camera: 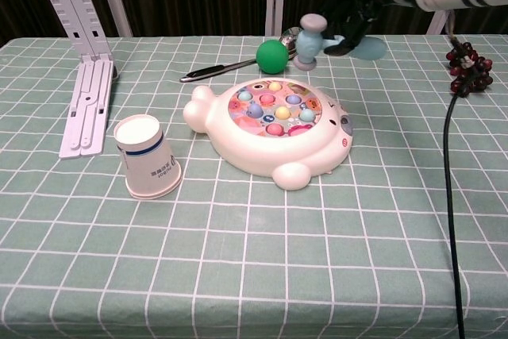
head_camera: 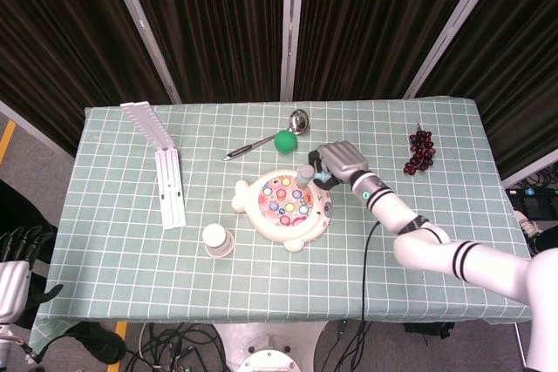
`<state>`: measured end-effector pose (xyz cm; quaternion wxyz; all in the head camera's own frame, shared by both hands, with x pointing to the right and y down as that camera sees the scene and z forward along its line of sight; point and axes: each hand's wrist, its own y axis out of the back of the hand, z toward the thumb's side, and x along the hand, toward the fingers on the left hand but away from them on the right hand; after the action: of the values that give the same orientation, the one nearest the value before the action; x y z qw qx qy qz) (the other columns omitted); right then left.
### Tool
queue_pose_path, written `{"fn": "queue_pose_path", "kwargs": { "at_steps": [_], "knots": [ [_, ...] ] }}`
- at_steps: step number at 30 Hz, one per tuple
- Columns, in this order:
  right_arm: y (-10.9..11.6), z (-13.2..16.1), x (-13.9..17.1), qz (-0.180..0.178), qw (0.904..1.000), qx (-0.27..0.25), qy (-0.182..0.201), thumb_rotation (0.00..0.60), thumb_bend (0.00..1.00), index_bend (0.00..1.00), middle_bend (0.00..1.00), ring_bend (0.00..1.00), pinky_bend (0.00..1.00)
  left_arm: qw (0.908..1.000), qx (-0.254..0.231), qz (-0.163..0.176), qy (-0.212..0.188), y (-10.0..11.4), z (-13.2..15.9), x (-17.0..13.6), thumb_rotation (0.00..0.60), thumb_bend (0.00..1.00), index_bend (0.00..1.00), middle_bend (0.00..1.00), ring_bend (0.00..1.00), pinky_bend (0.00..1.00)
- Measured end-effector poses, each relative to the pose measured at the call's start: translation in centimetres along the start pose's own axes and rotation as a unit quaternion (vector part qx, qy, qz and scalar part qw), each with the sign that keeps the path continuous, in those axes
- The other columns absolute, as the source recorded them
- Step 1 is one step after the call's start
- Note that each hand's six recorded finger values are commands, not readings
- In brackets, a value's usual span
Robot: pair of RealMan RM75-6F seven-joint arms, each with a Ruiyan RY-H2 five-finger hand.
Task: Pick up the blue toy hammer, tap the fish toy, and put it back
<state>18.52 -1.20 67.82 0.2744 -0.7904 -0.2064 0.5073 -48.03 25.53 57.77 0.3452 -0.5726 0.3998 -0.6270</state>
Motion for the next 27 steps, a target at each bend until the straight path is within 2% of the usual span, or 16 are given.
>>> {"fn": "queue_pose_path", "kwargs": {
  "at_steps": [5,11,17,24,27],
  "knots": [
    [-1.9,-3.8,2.4,0.008,0.9996,-0.004,-0.027,0.6,0.5,0.74,0.64,0.56,0.68,1.0,0.002,0.004,-0.006,0.2,0.3,0.0,0.6,0.0,0.17,0.11,0.0,0.0],
    [-4.6,-7.0,4.0,0.023,0.9986,-0.011,-0.047,0.6,0.5,0.68,0.57,0.5,0.55,0.9999,0.006,0.004,-0.011,0.4,0.8,0.0,0.6,0.0,0.17,0.11,0.0,0.0],
    [-6.5,-8.8,3.9,0.024,0.9983,-0.009,-0.052,0.6,0.49,0.62,0.52,0.43,0.49,0.9999,0.008,0.002,-0.008,0.4,0.9,-0.2,0.6,0.0,0.17,0.11,0.0,0.0],
    [-8.5,-9.9,4.1,0.03,0.998,-0.015,-0.054,0.6,0.48,0.39,0.38,0.27,0.34,0.9999,0.009,-0.001,-0.007,0.3,0.9,-0.2,0.6,0.0,0.17,0.11,0.0,0.0],
    [-9.0,-10.1,4.3,0.03,0.998,-0.02,-0.053,0.6,0.48,0.32,0.33,0.21,0.3,0.9999,0.01,-0.001,-0.008,0.3,1.0,-0.1,0.6,0.0,0.17,0.11,0.0,0.0]
  ]
}}
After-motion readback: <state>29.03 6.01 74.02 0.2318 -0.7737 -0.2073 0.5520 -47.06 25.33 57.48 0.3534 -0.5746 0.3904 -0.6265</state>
